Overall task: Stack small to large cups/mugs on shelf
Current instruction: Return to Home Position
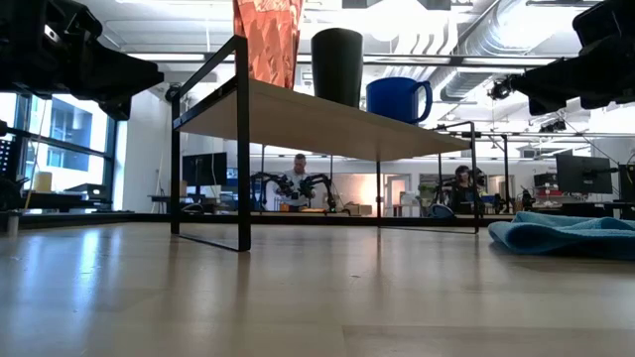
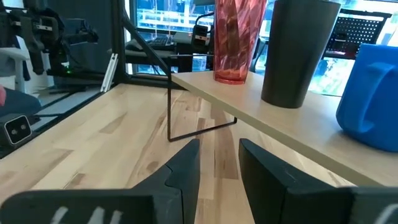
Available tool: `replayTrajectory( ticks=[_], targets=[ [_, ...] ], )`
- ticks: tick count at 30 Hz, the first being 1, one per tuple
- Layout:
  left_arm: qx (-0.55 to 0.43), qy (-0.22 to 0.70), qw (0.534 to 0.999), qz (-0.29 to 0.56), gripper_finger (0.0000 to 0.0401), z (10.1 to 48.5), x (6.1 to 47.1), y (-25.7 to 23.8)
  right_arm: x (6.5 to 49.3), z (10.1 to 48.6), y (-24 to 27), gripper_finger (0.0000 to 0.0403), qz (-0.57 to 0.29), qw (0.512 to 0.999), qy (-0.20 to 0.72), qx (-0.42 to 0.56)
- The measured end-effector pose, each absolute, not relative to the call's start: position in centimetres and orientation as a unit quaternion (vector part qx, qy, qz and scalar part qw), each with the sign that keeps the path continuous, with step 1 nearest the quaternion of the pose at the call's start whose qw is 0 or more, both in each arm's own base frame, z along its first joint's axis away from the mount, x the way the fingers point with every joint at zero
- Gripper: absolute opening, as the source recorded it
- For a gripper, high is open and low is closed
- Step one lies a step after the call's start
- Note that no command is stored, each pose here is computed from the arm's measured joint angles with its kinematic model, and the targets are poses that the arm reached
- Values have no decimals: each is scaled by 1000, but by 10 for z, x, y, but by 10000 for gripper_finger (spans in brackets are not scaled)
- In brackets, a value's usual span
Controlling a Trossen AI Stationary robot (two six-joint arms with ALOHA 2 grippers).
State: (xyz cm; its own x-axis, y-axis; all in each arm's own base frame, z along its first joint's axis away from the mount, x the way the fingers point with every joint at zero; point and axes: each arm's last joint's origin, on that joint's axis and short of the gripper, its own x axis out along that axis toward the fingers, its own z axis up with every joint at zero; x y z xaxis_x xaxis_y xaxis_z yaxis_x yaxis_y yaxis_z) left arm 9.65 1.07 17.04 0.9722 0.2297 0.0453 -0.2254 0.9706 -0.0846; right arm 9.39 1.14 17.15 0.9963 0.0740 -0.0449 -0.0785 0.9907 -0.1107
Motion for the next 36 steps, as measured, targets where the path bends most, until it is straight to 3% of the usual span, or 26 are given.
replayTrajectory(
  ticks=[10,36],
  targets=[
    [-39,-27,992,115,83,170,96,11,94,171,11,103,37,999,23,-2],
    [-39,-27,992,115,83,170,96,11,94,171,11,103,37,999,22,-2]
  ],
)
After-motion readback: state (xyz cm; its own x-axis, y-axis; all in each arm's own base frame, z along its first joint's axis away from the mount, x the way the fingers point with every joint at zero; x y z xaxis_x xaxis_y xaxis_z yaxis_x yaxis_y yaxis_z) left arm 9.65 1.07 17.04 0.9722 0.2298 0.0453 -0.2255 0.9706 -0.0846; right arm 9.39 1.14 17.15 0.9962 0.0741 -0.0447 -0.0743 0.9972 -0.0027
